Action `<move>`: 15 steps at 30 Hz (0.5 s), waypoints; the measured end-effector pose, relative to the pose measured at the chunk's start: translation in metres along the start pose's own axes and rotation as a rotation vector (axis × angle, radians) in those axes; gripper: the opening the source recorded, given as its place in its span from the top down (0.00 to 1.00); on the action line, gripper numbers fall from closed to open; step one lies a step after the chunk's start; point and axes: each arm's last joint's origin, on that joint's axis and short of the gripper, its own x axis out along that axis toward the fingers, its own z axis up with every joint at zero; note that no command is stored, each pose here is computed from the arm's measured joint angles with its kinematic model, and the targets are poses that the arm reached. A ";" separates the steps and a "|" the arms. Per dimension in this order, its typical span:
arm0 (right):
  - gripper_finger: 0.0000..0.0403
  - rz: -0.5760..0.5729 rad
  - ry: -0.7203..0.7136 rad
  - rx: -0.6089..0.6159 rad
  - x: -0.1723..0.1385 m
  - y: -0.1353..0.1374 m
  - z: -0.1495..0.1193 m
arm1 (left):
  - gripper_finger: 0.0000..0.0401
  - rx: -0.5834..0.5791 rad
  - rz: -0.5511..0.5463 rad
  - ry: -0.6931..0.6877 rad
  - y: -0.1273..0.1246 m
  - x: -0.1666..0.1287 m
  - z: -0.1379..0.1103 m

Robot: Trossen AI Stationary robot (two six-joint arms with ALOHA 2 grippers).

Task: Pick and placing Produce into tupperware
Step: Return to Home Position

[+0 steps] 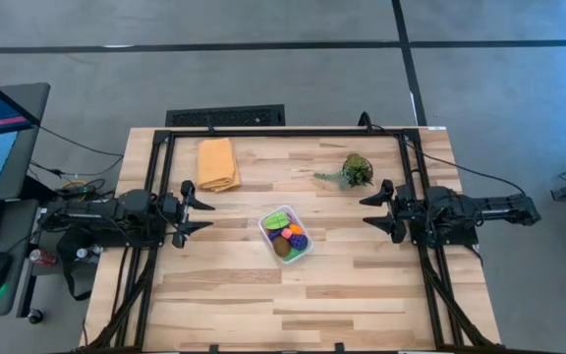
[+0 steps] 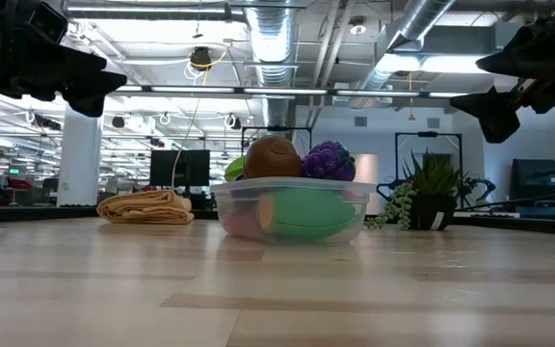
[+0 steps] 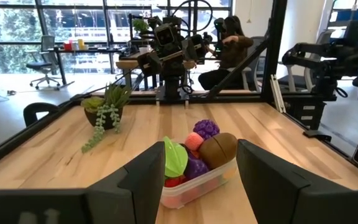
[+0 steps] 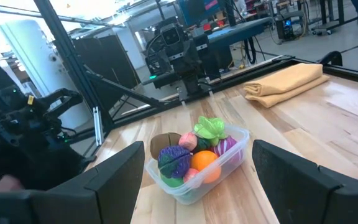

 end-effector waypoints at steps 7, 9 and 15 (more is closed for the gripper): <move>0.20 0.000 0.000 0.000 0.000 0.000 0.000 | 0.53 0.000 0.000 0.000 0.000 0.000 0.000; 0.20 0.000 0.000 0.000 0.000 0.000 0.000 | 0.53 -0.001 0.000 0.000 0.000 0.000 0.000; 0.20 0.000 0.000 0.000 0.000 0.000 0.000 | 0.53 0.009 0.000 0.000 0.000 0.000 0.000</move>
